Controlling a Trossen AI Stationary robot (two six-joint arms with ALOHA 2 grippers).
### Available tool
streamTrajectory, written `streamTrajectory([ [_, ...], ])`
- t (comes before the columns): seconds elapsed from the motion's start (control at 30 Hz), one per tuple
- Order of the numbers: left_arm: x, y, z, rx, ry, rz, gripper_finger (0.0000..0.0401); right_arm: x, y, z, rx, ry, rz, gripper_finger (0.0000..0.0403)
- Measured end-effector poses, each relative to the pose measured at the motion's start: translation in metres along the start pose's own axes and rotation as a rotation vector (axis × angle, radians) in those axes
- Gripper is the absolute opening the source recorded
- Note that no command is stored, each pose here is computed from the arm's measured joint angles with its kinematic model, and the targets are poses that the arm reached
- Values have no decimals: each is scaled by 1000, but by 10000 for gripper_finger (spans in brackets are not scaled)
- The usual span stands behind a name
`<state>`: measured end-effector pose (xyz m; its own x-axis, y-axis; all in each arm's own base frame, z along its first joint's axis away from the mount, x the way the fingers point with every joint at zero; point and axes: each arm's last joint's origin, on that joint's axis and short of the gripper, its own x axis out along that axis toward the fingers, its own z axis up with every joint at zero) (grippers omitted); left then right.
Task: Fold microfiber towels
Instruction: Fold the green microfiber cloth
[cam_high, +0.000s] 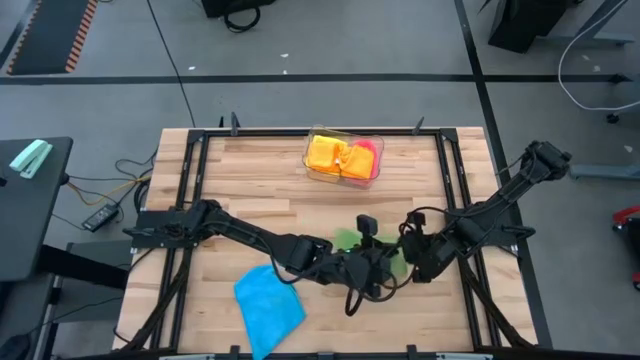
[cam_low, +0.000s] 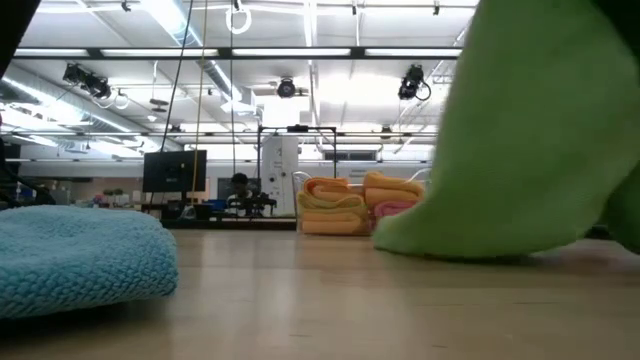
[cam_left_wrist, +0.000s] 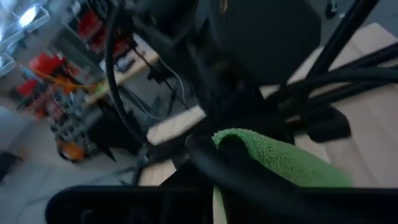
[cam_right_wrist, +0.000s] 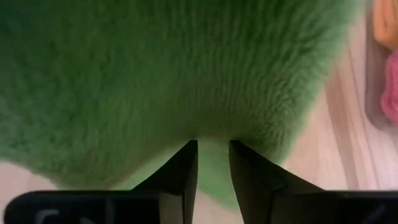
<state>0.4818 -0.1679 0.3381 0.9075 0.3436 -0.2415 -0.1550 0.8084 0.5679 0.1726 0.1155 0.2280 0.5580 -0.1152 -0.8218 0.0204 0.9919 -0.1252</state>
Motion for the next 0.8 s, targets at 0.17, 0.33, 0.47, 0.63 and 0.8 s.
streamTrajectory([
  [0.17,7,10,4,4,-77,-6,9,3,-2,9,-18,-44,31,101],
  [0.33,14,20,4,-4,-108,-9,26,7,-10,16,9,-50,43,101],
  [0.47,16,18,-6,24,-30,-43,16,7,-13,15,-1,-19,40,101],
  [0.63,6,10,-7,29,19,-86,10,-5,-12,17,-2,29,42,101],
  [0.8,-8,5,-9,18,91,-133,26,-20,-8,22,-16,33,61,101],
])
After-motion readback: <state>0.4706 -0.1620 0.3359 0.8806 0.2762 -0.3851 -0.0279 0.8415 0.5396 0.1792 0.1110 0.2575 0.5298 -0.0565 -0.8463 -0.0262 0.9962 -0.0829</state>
